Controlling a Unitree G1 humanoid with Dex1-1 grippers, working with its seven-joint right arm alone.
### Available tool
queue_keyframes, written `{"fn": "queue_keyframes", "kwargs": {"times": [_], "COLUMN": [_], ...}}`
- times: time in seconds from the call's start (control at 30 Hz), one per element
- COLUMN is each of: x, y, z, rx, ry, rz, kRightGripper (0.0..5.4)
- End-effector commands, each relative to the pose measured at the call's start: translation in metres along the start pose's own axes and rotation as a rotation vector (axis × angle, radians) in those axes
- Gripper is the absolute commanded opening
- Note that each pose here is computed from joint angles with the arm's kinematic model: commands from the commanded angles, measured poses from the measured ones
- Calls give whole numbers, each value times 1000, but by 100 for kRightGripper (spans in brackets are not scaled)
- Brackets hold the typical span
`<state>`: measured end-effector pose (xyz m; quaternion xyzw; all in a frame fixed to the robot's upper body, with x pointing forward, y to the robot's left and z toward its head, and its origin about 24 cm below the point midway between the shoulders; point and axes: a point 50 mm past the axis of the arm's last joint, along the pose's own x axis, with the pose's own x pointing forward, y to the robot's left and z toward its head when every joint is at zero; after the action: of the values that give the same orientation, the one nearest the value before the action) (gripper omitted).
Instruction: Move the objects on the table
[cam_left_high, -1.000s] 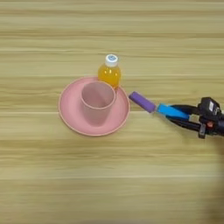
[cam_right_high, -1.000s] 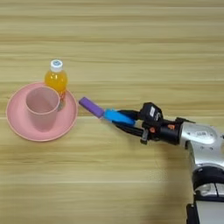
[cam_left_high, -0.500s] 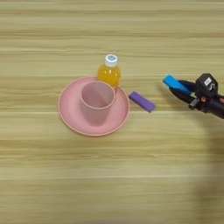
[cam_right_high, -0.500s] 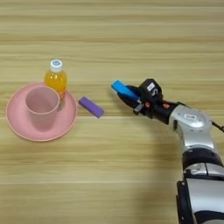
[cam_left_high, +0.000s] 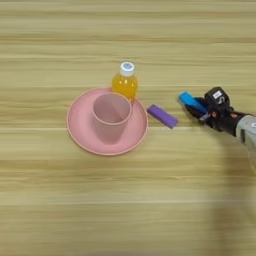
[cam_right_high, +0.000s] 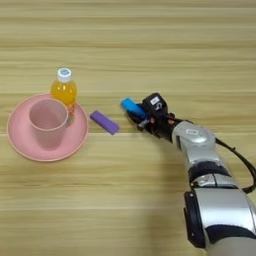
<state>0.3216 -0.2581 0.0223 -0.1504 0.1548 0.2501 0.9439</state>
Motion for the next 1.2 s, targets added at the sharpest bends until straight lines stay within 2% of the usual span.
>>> {"fn": "queue_keyframes", "kwargs": {"times": [0.03, 0.1, 0.17, 0.47, 0.77, 1.13, 1.2], "x": [6, 7, 7, 8, 8, 8, 8], "y": [-20, -19, -19, -20, -20, -20, -20], "z": [39, 38, 38, 39, 46, 58, 61], "rx": [-73, -72, -69, -64, -68, -83, -85], "ry": [-84, -81, -80, -89, -137, -210, -233], "rz": [-68, -70, -74, -80, -79, -76, -74], "kRightGripper": [141, 142, 184, 308, 420, 536, 536]}}
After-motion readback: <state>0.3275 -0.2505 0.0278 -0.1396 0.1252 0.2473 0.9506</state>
